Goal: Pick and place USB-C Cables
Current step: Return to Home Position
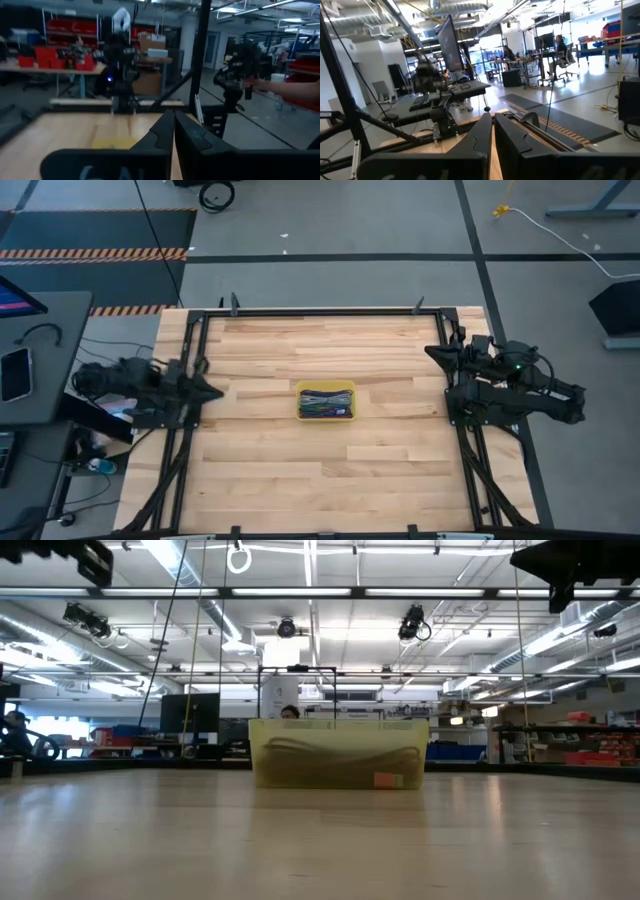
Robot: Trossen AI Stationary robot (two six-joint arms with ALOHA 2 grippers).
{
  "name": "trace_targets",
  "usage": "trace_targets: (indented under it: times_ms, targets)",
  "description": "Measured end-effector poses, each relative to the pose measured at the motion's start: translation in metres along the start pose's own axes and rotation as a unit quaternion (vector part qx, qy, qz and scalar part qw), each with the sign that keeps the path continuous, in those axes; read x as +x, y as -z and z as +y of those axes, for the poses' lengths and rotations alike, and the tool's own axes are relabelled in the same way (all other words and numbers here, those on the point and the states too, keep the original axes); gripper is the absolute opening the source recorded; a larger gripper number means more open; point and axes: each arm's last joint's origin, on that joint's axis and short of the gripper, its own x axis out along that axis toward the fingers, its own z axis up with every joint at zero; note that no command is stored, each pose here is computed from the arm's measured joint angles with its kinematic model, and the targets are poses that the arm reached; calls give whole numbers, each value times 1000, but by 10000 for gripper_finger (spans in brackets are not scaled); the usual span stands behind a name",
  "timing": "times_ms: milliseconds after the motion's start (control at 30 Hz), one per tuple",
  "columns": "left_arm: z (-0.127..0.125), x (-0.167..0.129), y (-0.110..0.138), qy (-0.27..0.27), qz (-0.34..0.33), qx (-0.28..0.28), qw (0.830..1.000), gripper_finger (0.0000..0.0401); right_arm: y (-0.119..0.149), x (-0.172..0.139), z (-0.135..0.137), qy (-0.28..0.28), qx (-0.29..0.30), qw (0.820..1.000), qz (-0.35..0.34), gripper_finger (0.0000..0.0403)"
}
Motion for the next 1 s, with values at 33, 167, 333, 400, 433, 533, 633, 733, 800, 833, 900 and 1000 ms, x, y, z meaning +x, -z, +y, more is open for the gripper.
trace_targets:
  times_ms: [33, 167, 333, 400, 433, 533, 633, 733, 800, 833, 900, 1000]
  targets:
    - [0, 5, 10, 3, 1, -11, 1000, 18, 0, 0, 0, -2, 0, 1000, -1, 26]
    - [0, 19, 43, 26, -20, -39, 999, 19, -2, 0, 1, -5, -1, 1000, -8, 26]
    - [0, 25, 70, 47, -54, -37, 997, 20, 0, 0, 0, -7, -2, 1000, 2, 24]
    - [0, 27, 78, 54, -54, -41, 996, 19, 0, 0, 1, -15, -2, 1000, 4, 25]
    - [0, 27, 81, 55, -55, -43, 996, 18, 1, 0, 1, -21, -1, 1000, 6, 25]
    - [1, 27, 84, 53, -49, -43, 996, 19, 3, 0, 1, -27, -2, 999, 18, 23]
    - [2, 28, 86, 44, -42, -37, 997, 20, 6, -1, 1, -23, 1, 999, 34, 21]
    - [6, 28, 87, 26, -34, -31, 999, 19, 7, -1, 0, -22, 0, 999, 39, 16]
    - [9, 28, 90, 9, -23, -26, 999, 18, 9, -2, 0, -21, -11, 999, 48, 11]
    - [11, 28, 91, -1, -19, -22, 1000, 18, 10, -2, 0, -19, -16, 998, 55, 8]
    - [15, 28, 92, -21, -11, -16, 1000, 20, 12, -3, -1, -11, -25, 998, 65, 4]
    - [20, 28, 92, -51, -12, -9, 999, 20, 15, -3, -3, 6, -28, 996, 79, 7]
